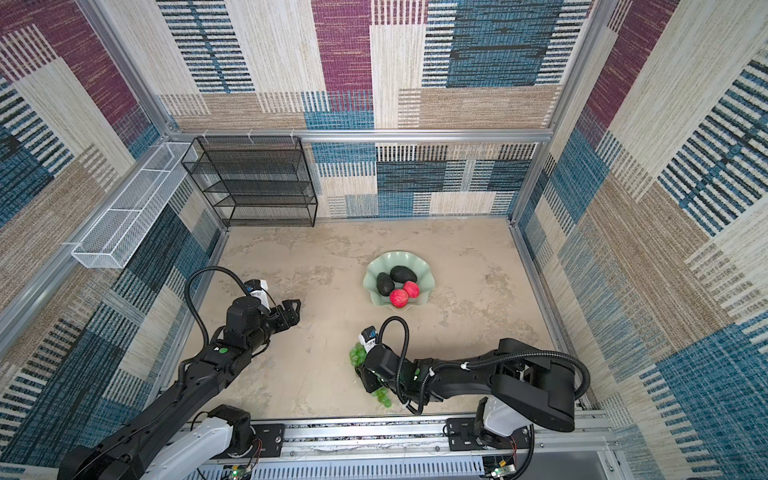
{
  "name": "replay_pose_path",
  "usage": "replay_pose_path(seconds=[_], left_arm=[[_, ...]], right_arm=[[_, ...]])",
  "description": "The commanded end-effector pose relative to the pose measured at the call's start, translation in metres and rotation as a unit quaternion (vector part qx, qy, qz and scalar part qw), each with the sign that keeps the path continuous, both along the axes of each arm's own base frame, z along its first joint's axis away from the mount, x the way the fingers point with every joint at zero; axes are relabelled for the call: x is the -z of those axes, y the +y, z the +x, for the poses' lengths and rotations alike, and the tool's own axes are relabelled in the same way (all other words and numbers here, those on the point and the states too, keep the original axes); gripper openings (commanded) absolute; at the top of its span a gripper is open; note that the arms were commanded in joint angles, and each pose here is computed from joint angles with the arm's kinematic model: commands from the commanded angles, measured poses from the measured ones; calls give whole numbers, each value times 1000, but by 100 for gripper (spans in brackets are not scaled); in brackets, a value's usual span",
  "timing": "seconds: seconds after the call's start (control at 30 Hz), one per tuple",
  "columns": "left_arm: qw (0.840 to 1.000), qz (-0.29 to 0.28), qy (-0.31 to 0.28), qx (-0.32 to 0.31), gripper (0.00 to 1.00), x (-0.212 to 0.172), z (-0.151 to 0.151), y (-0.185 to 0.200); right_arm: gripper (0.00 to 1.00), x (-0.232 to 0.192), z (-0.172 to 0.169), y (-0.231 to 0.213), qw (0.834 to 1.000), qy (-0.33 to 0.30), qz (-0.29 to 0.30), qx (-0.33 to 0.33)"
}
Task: Place and organize the fake fruits in the fruit bowl
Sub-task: 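Grasp the green grapes with the right gripper while the left arm retracts, then lift the grapes and lay them on top of the fruit in the bowl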
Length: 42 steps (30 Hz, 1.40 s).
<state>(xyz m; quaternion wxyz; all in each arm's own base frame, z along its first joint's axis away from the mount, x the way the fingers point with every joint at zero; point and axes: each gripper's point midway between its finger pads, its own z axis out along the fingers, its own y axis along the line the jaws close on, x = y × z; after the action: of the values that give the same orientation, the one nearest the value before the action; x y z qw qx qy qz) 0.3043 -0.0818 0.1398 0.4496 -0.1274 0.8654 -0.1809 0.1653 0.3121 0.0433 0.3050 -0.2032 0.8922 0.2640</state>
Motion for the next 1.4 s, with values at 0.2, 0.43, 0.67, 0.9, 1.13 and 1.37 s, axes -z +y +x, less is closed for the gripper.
replay_pose_path(seconds=[0.2, 0.43, 0.67, 0.9, 1.13, 1.37], left_arm=[[1000, -14, -10, -3, 86, -7, 3, 0], [1000, -14, -10, -5, 86, -8, 2, 2], [1000, -6, -10, -6, 86, -11, 1, 5], [1000, 3, -15, -10, 86, -18, -3, 11], [999, 21, -17, -17, 86, -21, -4, 18], [997, 50, -27, -46, 86, -30, -3, 34]], right_arm=[[41, -76, 47, -26, 992, -70, 79, 76], [43, -158, 116, -81, 969, -175, 95, 144], [44, -178, 183, -98, 957, -219, 75, 173], [44, -156, 249, -112, 957, -222, 33, 187], [47, -116, 285, -116, 964, -190, 12, 184], [78, -93, 294, -114, 968, -169, 3, 186]])
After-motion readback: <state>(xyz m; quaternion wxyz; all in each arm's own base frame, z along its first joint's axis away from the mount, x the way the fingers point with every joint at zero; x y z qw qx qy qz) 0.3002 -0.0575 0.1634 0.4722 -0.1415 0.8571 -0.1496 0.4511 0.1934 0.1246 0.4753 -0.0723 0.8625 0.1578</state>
